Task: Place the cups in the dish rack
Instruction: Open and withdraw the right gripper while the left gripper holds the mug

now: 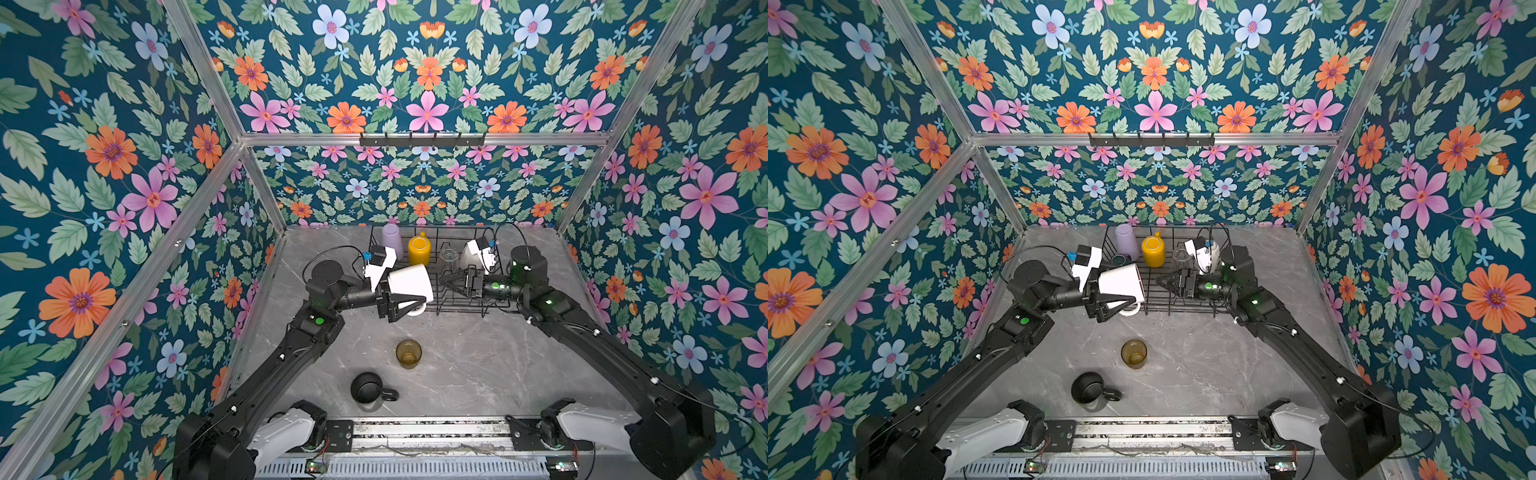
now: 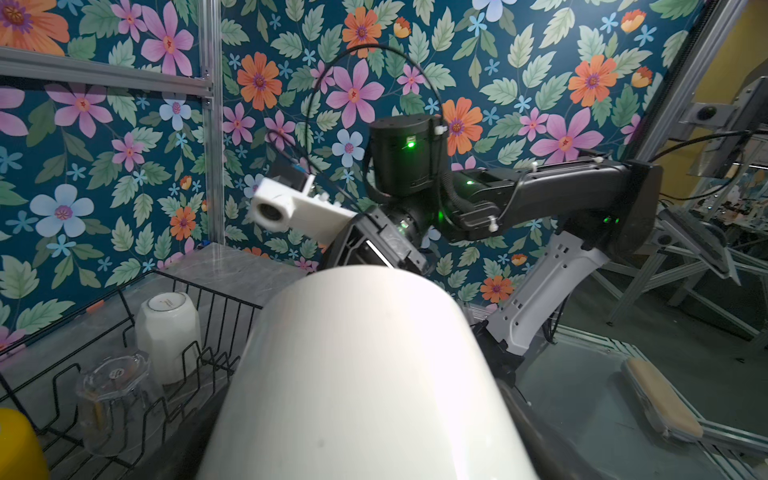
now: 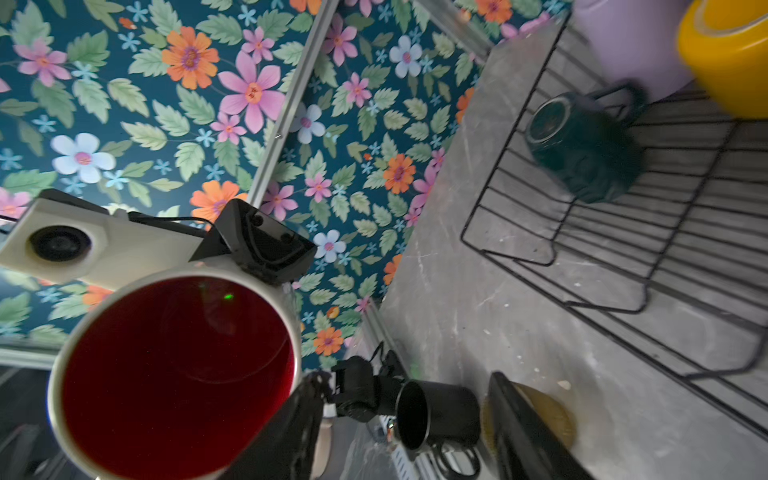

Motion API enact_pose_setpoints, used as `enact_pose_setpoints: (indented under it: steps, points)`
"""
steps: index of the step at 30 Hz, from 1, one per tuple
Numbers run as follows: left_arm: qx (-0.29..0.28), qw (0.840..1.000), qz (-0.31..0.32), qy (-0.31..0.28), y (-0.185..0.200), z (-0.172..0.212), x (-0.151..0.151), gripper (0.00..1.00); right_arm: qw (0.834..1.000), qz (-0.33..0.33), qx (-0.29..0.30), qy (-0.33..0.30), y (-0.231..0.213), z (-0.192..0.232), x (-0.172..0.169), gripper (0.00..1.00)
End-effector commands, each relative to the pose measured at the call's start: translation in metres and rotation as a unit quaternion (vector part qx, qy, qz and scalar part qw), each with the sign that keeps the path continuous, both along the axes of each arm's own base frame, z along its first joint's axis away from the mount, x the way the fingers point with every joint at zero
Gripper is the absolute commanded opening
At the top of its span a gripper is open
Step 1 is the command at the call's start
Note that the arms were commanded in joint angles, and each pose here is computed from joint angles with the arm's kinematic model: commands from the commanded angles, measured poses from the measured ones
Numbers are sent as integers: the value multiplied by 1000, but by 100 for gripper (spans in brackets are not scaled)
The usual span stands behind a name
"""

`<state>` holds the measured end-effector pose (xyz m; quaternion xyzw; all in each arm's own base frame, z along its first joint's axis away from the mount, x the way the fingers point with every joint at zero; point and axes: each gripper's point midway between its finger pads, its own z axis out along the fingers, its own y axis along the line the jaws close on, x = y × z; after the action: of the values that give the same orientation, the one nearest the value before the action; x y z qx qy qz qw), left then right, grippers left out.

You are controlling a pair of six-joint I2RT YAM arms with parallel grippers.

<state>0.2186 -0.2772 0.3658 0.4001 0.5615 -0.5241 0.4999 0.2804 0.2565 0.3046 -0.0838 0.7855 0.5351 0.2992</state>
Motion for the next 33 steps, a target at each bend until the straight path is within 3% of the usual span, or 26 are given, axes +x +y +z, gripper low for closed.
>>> enact_pose_setpoints:
  steps: [1, 10, 20, 26, 33]
  points:
    - [2, 999, 30, -16, 1, 5, 13, 0, 987, -106, -122, -10, -42, -38, 11, 75]
    - [43, 995, 88, 26, -2, -9, 47, 0, 968, -168, -177, -49, -78, -34, 1, 99]
    - [148, 965, 185, 111, -6, -47, 104, 0, 965, -185, -174, -71, -85, -26, -2, 99]
    - [237, 931, 245, 128, -15, -77, 135, 0, 964, -185, -180, -71, -87, -30, -5, 99]
    - [361, 862, 331, 132, -18, -118, 175, 0, 962, -189, -183, -73, -91, -32, -7, 99]
